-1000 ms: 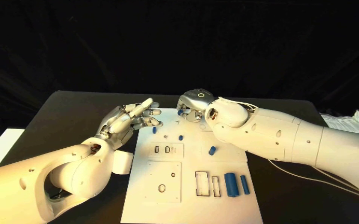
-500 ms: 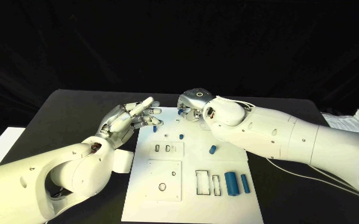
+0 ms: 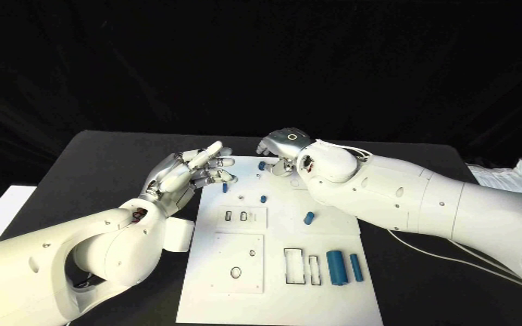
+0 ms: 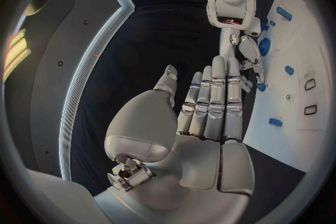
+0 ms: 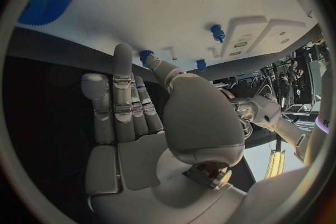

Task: Assemble the parts on the task board

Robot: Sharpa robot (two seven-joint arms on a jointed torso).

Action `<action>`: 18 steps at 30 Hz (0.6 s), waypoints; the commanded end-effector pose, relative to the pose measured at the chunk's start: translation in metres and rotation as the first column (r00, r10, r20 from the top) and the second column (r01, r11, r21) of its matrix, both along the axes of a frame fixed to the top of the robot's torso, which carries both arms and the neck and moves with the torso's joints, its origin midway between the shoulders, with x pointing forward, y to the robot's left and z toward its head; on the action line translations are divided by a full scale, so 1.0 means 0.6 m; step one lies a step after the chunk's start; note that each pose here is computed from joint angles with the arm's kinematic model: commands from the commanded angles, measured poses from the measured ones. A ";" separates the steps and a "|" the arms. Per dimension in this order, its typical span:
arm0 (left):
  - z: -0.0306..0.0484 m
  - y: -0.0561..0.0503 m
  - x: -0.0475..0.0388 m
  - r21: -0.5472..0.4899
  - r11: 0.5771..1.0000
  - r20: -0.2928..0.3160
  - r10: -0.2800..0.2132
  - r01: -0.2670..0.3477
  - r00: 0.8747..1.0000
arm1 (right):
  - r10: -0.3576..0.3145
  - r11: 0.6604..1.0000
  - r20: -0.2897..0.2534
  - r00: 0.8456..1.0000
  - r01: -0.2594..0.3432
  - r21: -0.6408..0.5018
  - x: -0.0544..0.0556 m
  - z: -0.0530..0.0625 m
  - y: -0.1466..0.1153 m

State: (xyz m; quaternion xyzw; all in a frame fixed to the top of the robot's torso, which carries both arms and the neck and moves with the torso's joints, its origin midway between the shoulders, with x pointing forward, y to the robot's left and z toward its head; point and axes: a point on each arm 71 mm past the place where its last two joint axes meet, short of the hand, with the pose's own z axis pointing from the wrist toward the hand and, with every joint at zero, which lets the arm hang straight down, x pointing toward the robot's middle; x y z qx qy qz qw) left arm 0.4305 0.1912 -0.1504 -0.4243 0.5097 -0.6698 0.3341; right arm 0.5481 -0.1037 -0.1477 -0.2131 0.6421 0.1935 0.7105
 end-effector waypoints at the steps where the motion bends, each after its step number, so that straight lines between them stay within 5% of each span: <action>1: 0.003 -0.002 -0.001 -0.015 1.000 0.003 -0.018 0.018 1.000 | 0.010 0.999 0.029 1.000 -0.012 0.046 -0.005 0.007 -0.004; 9: 0.002 0.002 0.000 -0.015 1.000 0.000 -0.011 0.011 1.000 | 0.004 0.990 0.020 1.000 -0.007 0.140 -0.028 0.018 -0.055; 18: 0.002 0.004 -0.001 -0.018 1.000 -0.004 -0.019 0.019 1.000 | -0.145 0.945 -0.145 0.979 0.181 0.273 -0.037 0.018 -0.161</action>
